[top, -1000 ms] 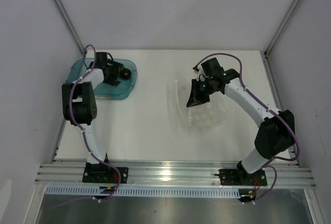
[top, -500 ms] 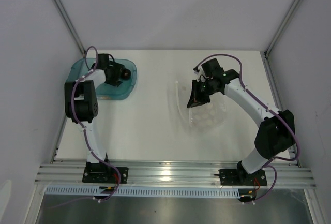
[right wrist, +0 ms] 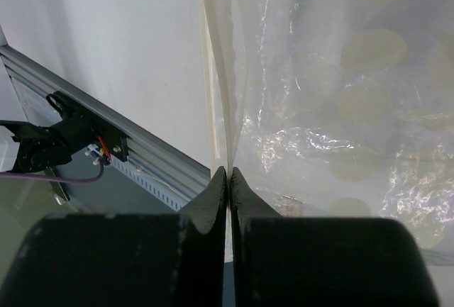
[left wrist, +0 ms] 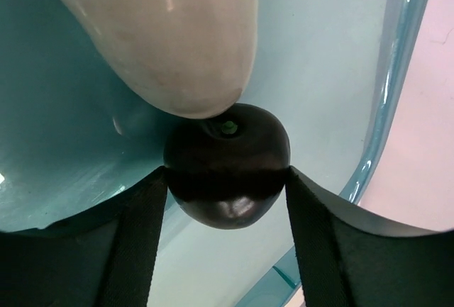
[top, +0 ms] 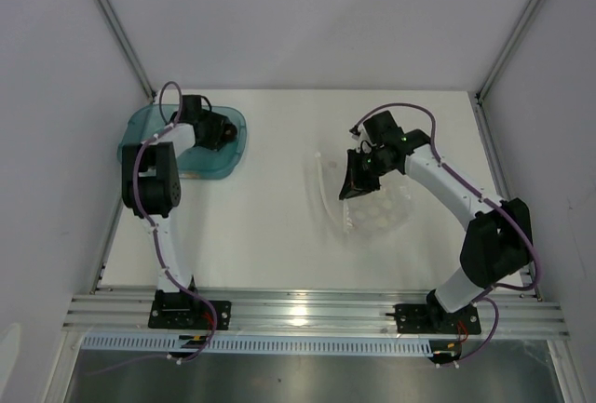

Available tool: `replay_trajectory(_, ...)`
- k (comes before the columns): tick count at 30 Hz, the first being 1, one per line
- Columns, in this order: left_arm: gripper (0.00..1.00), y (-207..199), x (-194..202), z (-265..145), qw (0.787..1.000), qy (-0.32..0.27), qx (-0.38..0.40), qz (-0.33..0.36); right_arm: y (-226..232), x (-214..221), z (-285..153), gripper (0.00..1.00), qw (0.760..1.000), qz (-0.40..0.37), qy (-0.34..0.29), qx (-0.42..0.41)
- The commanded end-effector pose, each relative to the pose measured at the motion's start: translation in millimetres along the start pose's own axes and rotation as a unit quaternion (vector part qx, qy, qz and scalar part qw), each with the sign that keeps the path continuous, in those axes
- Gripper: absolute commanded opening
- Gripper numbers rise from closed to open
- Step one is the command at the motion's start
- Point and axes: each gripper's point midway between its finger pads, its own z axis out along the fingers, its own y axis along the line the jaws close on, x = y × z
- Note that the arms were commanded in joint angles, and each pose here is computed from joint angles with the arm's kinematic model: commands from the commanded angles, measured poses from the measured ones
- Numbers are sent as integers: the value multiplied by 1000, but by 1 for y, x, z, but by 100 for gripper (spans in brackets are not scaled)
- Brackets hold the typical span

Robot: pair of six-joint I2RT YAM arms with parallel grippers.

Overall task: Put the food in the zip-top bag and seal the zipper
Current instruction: Pick up the fake fruit from the bin.

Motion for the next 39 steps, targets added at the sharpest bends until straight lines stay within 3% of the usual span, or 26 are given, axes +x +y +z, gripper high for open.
replay_trajectory(1, 64, -22, -3, -2, 1000, -6, 23, 3, 6, -5, -13, 0, 1000, -4, -29, -6)
replay_trajectory(8, 30, -22, -2, -14, 1000, -5, 22, 18, 9, -7, -21, 0, 999, -9, -43, -7)
replay_trajectory(9, 19, -19, -2, -15, 1000, -3, 18, 21, 9, -8, -21, 0, 999, -8, -45, -6)
replay_trajectory(12, 0, -21, -3, -29, 999, -4, 24, 28, 9, -7, -23, 0, 999, -10, -50, -7)
replay_trajectory(19, 1, -12, -7, -61, 998, -3, 29, 49, 9, -3, -29, 0, 998, -15, -63, -11)
replay_trajectory(25, 1, -47, -4, -113, 989, 8, 112, 96, 10, 1, -33, 0, 997, -21, -71, -14)
replay_trajectory(29, 1, -57, 23, -146, 977, 47, 155, 136, 8, 3, -31, 0, 997, -24, -69, -15)
replay_trajectory(33, 1, -59, 66, -181, 955, 99, 220, 170, 8, 5, -28, 0, 997, -26, -63, -21)
replay_trajectory(37, 1, -60, 133, -225, 914, 180, 284, 228, 14, 1, -31, 0, 997, -32, -62, -29)
replay_trajectory(39, 1, -67, 150, -248, 889, 191, 316, 269, 15, 1, -31, 0, 997, -35, -55, -29)
